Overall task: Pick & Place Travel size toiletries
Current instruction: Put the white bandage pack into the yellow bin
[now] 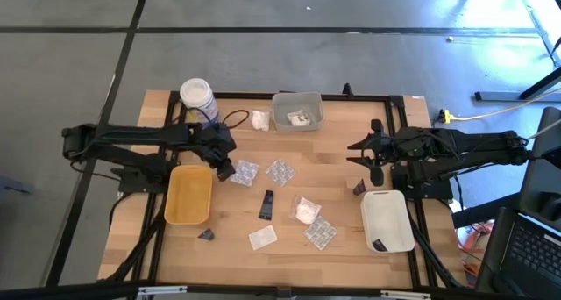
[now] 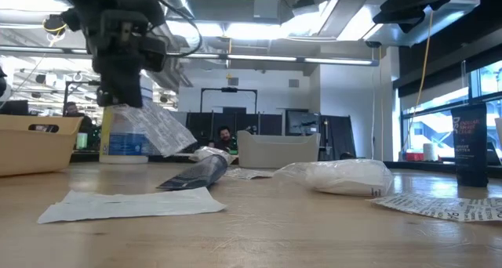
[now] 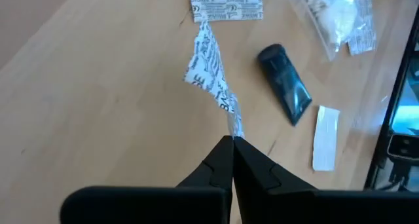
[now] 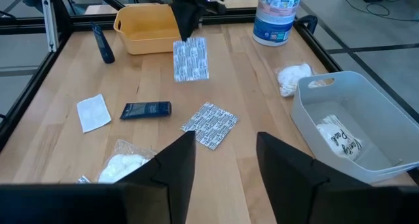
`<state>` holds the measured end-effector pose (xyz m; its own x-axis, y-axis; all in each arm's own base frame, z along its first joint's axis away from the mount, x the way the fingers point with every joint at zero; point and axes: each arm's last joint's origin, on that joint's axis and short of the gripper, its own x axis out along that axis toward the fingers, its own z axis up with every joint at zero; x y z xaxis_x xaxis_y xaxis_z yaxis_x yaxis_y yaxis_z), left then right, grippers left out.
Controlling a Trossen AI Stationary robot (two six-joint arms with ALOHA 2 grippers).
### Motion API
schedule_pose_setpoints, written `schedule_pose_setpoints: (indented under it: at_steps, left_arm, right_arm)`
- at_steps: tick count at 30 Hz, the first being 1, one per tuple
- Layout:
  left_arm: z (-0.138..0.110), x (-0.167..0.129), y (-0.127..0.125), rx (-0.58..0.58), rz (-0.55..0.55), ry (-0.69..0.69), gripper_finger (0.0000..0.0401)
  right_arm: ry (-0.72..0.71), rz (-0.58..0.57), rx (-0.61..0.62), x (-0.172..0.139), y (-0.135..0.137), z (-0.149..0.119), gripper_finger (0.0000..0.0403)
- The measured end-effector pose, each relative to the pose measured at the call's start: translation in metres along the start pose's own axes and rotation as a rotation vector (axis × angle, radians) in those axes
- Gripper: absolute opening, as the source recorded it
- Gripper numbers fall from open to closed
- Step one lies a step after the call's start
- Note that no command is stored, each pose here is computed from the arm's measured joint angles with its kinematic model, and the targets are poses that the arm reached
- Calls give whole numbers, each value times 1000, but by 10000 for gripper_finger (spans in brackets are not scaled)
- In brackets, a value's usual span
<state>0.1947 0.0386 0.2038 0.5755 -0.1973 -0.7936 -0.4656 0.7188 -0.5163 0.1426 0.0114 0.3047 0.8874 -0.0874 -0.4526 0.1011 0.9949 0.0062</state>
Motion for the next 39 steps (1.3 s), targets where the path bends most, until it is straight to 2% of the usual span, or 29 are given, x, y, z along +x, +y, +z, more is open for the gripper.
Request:
schedule_pose_setpoints:
  at_steps: [3, 12, 22, 27, 30, 39]
  left_arm:
    - [-7, -6, -2, -3, -1, 33, 2]
    - [-25, -24, -8, -56, -129, 147, 2]
    - [-60, -54, 2, -171, -73, 307, 2]
    - [-74, -67, 5, -189, -76, 323, 2]
    - [-81, -74, 8, -240, -53, 335, 2]
    - [-83, -81, 8, -300, -29, 225, 2]
  right_arm:
    - [0, 0, 0, 0, 0, 0, 168]
    - [-1, 0, 0, 0, 0, 0, 154]
    - [0, 0, 0, 0, 0, 0, 136]
    - [0, 0, 0, 0, 0, 0, 128]
    - [0, 0, 0, 0, 0, 0, 123]
    - [0, 0, 0, 0, 0, 0, 110]
